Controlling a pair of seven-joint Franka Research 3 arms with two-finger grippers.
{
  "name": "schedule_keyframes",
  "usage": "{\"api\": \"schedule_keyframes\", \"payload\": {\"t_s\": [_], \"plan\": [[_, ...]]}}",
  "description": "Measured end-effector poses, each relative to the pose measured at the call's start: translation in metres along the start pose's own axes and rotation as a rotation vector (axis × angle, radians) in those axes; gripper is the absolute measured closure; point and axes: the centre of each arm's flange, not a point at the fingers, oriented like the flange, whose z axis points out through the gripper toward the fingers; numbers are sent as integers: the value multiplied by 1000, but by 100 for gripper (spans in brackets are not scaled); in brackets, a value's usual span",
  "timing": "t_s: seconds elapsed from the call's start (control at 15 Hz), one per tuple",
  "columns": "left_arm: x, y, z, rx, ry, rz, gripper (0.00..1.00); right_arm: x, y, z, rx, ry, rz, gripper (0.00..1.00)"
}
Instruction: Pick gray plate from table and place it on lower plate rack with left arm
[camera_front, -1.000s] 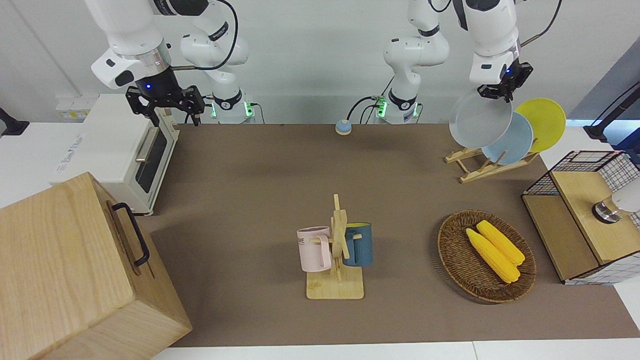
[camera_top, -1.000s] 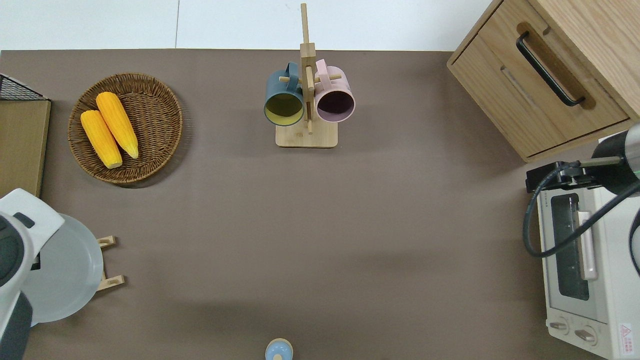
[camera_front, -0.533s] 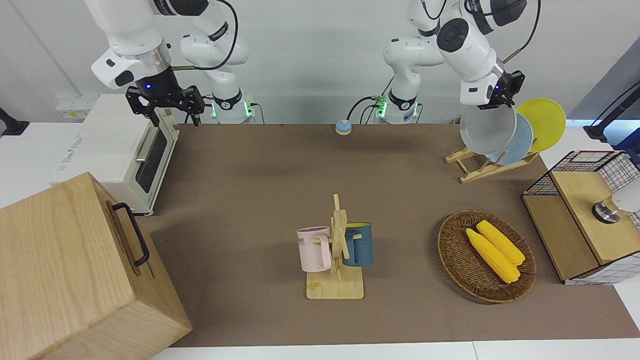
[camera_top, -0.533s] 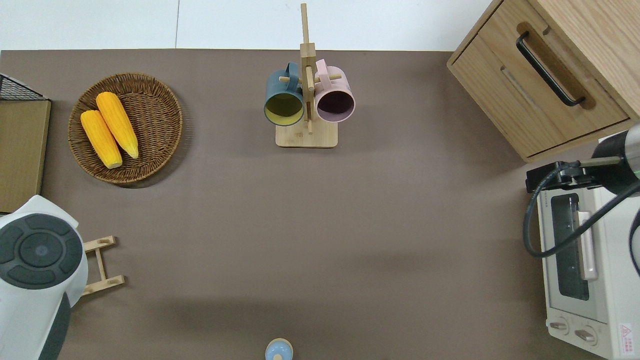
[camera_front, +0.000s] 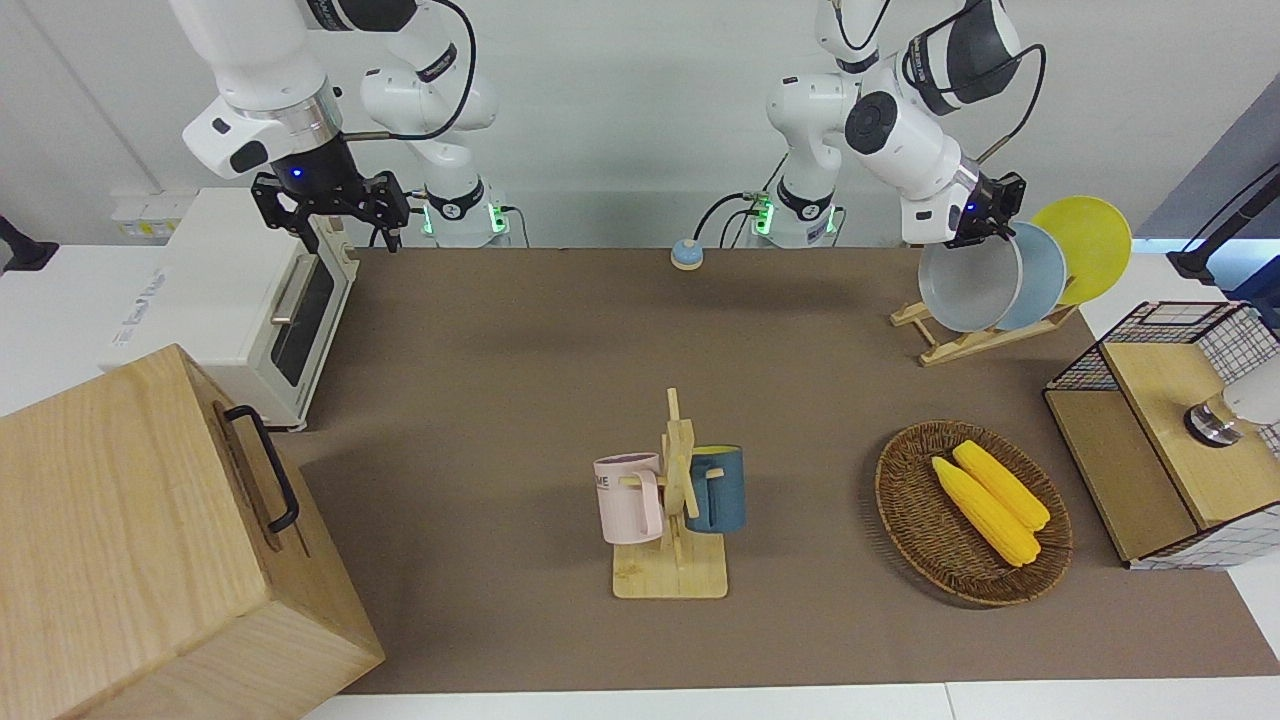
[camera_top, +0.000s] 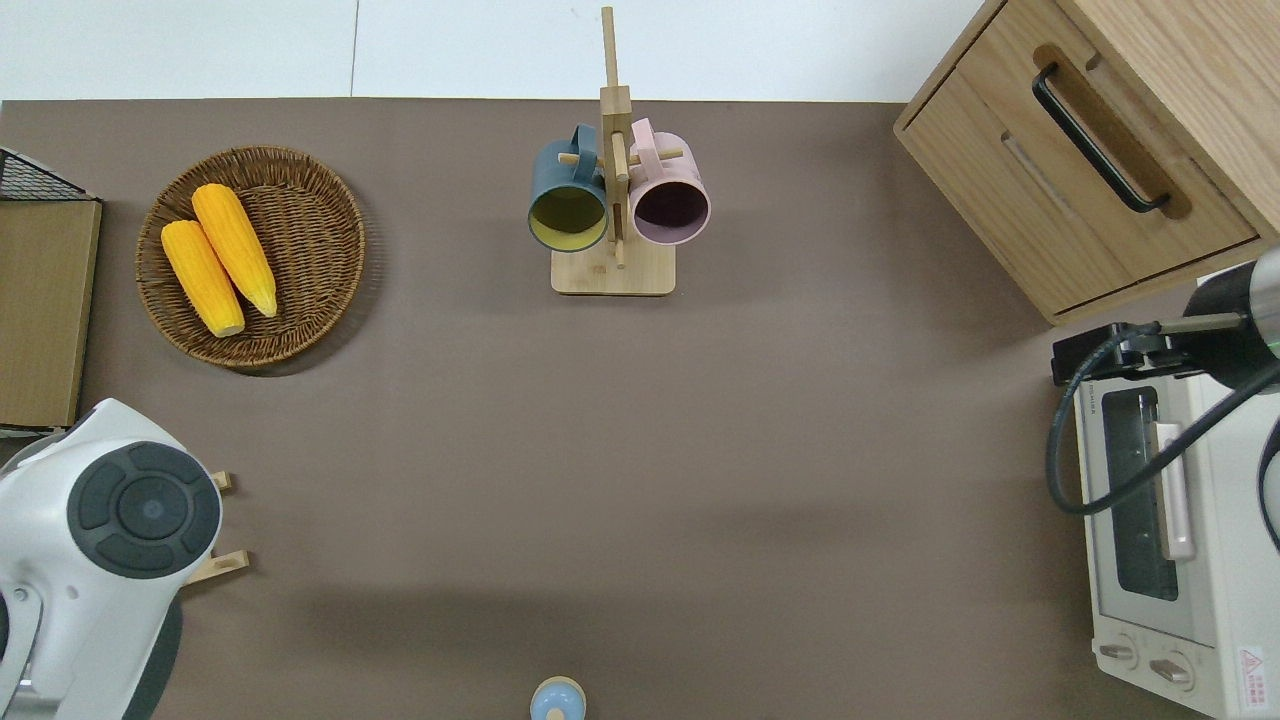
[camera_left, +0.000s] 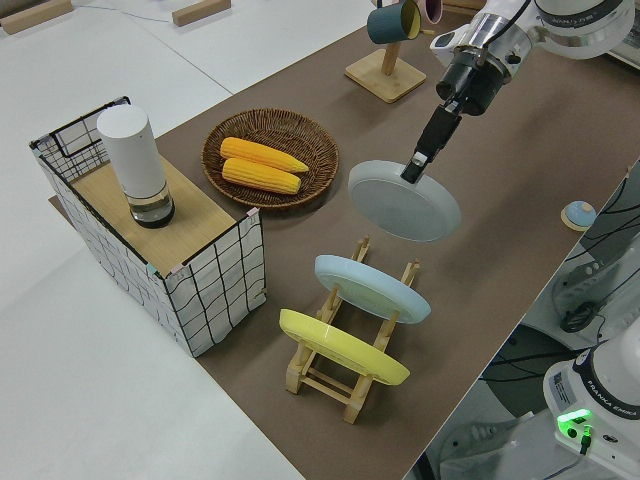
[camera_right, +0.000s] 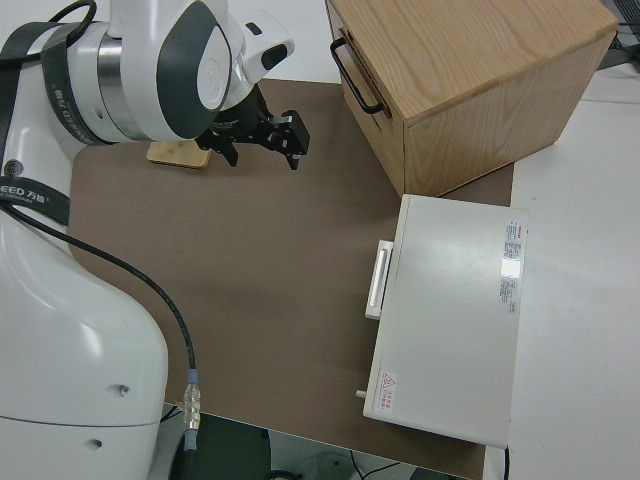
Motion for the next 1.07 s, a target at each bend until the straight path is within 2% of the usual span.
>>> {"api": "schedule_keyframes", "payload": {"t_s": [0.53,0.67,1.07], "plan": [[-16,30,29,60,32,-36,98,0,0,0,0,0,0,1],[-21,37,37,77,36,-30,98,0,0,0,0,0,0,1],[-32,49,48,86,27,-49,98,0,0,0,0,0,0,1]]}}
